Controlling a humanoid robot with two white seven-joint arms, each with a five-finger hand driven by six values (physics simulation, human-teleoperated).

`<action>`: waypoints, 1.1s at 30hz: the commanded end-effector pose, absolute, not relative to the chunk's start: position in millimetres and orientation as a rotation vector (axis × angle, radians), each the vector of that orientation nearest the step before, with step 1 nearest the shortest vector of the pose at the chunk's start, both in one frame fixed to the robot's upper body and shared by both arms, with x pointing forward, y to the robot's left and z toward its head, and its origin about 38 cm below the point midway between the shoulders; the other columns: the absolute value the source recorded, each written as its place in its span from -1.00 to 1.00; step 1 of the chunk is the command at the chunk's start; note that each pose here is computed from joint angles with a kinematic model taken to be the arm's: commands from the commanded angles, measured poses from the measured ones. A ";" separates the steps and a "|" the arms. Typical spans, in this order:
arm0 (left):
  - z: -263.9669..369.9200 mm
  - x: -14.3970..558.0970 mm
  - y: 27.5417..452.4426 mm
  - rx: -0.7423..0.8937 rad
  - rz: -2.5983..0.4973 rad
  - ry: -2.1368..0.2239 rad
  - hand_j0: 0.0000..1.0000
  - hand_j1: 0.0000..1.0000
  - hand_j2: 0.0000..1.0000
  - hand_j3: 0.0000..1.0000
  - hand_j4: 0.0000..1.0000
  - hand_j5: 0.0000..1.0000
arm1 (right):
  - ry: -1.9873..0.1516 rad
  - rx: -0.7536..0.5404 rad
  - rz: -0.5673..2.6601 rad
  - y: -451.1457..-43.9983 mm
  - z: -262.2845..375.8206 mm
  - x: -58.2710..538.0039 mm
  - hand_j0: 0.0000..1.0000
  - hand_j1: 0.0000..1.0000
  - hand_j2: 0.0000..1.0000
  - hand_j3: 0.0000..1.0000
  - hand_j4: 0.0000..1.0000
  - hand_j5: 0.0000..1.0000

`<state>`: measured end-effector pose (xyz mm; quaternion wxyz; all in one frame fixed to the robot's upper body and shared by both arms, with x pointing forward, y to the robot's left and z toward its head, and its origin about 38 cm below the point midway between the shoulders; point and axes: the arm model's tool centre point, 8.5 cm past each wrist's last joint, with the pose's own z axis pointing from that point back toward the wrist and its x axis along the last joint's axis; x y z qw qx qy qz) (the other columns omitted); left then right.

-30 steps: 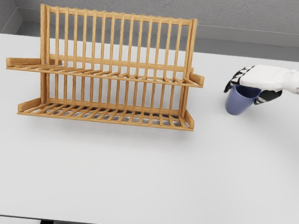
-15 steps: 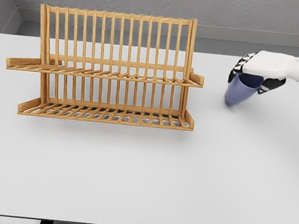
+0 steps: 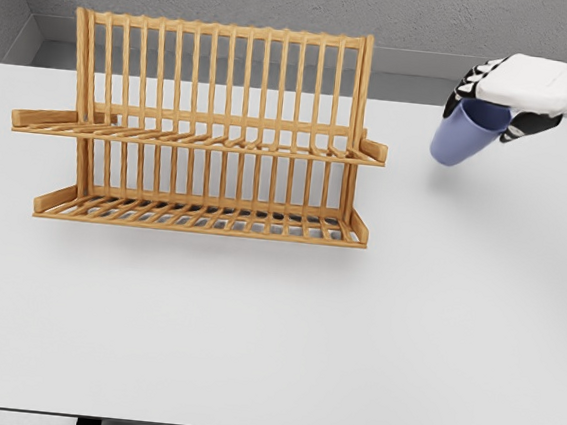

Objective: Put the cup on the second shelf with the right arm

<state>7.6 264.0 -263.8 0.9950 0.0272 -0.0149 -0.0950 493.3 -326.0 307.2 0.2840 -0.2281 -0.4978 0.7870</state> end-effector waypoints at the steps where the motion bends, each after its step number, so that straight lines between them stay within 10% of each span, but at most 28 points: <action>1: -263.8 7.4 264.1 0.055 -0.190 -0.029 1.00 1.00 1.00 1.00 1.00 1.00 | -1.364 -0.627 2.092 -325.2 316.4 492.5 0.30 0.30 0.30 0.30 0.30 0.30; 33: -263.8 7.4 264.1 0.055 -0.190 -0.029 1.00 1.00 1.00 1.00 1.00 1.00 | -1.673 -0.748 2.297 -248.0 386.0 433.8 0.30 0.30 0.30 0.30 0.30 0.30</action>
